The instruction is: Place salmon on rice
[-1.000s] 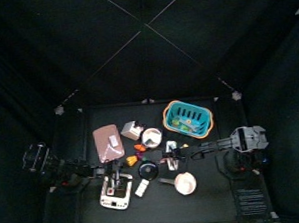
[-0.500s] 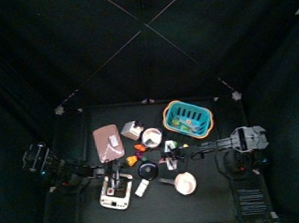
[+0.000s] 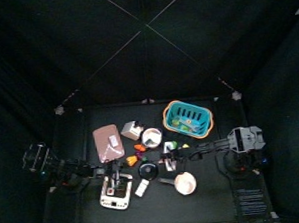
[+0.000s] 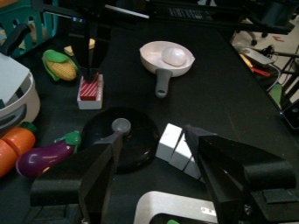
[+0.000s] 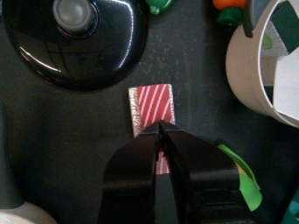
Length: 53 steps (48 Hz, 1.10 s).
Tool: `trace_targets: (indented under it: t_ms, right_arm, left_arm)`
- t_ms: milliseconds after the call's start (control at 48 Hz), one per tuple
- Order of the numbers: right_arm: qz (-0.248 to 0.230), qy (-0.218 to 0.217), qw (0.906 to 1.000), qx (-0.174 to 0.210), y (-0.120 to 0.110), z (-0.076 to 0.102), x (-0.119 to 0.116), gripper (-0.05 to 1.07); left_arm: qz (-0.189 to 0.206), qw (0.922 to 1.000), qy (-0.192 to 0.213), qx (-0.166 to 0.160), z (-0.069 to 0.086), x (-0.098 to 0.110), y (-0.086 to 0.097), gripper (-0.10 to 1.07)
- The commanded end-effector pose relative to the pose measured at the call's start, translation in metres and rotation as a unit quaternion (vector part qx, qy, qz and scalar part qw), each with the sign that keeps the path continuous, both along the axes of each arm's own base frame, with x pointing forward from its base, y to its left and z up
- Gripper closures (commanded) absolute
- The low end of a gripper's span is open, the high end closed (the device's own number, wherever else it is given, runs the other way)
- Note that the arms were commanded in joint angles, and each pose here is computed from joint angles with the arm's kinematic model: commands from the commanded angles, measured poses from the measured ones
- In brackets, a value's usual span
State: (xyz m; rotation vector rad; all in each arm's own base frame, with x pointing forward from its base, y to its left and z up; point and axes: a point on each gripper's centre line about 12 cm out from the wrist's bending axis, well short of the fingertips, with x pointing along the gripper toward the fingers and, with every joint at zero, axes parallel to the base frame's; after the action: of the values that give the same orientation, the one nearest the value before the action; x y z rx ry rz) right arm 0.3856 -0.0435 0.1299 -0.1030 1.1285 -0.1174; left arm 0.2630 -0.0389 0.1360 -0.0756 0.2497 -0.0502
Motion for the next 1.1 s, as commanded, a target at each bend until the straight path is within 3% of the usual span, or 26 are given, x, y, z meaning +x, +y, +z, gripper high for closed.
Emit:
trace_targets:
  t_ms: [0, 188, 292, 562, 750, 1083]
  right_arm:
    - [-0.001, -0.011, 0.9999, 0.003, 0.0, 0.005, 0.004, 0.52]
    - [0.0, -0.009, 1.0, 0.003, 0.001, 0.005, 0.004, 0.52]
    - [0.0, -0.019, 0.9998, -0.001, 0.0, 0.013, 0.005, 0.52]
    - [0.001, -0.076, 0.997, -0.013, -0.004, 0.054, 0.007, 0.52]
    - [0.003, -0.116, 0.9931, -0.011, -0.002, 0.073, 0.006, 0.52]
    - [0.006, -0.156, 0.9878, -0.003, 0.0, 0.08, 0.008, 0.52]
  left_arm:
    - [-0.001, 1.0, -0.008, -0.001, 0.003, 0.003, -0.001, 0.04]
    - [-0.001, 1.0, -0.007, -0.001, 0.003, 0.002, -0.001, 0.04]
    - [0.0, 1.0, -0.007, -0.002, 0.003, 0.002, -0.001, 0.04]
    - [-0.001, 1.0, -0.008, -0.001, 0.003, 0.003, -0.001, 0.04]
    - [-0.001, 1.0, -0.008, -0.001, 0.004, 0.003, -0.001, 0.04]
    - [-0.001, 1.0, -0.007, -0.002, 0.003, 0.003, -0.001, 0.04]
